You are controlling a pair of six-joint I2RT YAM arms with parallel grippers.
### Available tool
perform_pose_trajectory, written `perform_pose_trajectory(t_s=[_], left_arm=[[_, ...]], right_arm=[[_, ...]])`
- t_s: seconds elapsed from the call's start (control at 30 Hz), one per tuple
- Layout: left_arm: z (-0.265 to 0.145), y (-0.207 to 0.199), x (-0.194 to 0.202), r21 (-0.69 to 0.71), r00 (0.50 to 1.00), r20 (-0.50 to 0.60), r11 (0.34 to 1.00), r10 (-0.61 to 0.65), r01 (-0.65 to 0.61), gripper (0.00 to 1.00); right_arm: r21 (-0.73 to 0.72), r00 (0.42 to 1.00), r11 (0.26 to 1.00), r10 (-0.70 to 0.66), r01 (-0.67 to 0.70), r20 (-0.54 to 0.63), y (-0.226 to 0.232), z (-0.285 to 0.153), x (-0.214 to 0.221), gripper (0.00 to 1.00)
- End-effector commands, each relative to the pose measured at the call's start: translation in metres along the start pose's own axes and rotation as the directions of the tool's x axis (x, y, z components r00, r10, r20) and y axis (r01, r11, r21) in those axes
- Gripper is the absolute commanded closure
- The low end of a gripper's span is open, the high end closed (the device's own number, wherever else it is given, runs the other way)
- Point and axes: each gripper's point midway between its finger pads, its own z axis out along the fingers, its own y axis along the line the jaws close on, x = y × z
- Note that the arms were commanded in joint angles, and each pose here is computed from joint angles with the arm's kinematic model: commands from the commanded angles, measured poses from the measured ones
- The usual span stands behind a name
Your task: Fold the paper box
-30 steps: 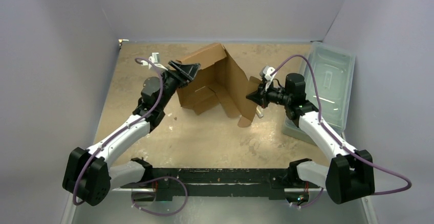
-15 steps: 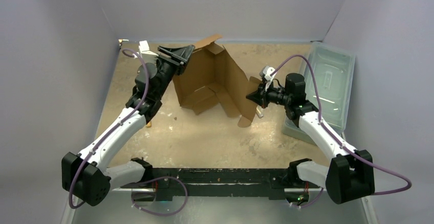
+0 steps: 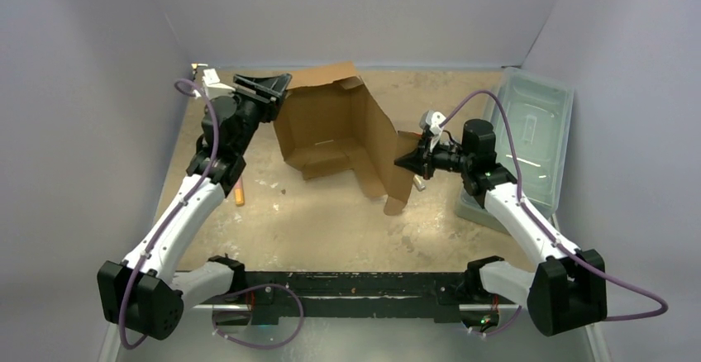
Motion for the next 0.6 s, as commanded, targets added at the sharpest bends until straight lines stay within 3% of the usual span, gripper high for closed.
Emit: perform_pose_trajectory(t_s=[0.0,0.1,0.17,0.27,0.37,0.47,0.57], left_arm=[[-0.009,-0.018,0.001,0.085,0.995,-0.098,0.996,0.036,-0.028,0.50],[-0.012,-0.021,0.012,0.134,0.978,-0.173,0.986,0.120,-0.097,0.43],[-0.018,-0.027,0.018,0.195,0.949,-0.203,0.960,0.242,-0.203,0.42],[-0.032,-0.024,0.019,0.240,0.852,-0.203,0.869,0.482,-0.434,0.41],[-0.052,-0.005,0.003,0.191,0.719,-0.149,0.733,0.679,-0.653,0.40],[-0.073,0.020,-0.022,0.079,0.623,-0.057,0.625,0.780,-0.776,0.35],[-0.087,0.055,-0.028,0.014,0.578,-0.014,0.579,0.816,-0.816,0.29]], right_arm=[[0.035,1.000,0.999,-0.003,0.003,0.003,-0.008,-0.001,-0.006,1.00],[0.061,1.000,0.998,-0.001,0.001,-0.003,-0.013,-0.001,-0.005,1.00],[0.068,1.000,0.998,0.001,0.000,-0.004,-0.014,-0.001,-0.004,1.00],[0.074,1.000,0.997,0.003,-0.002,-0.005,-0.015,-0.001,-0.004,1.00],[0.073,1.000,0.997,0.005,-0.005,-0.006,-0.015,-0.001,-0.004,1.00],[0.064,1.000,0.998,0.010,-0.009,-0.005,-0.014,0.000,-0.004,1.00],[0.053,1.000,0.998,0.015,-0.014,-0.006,-0.013,0.001,-0.003,1.00]])
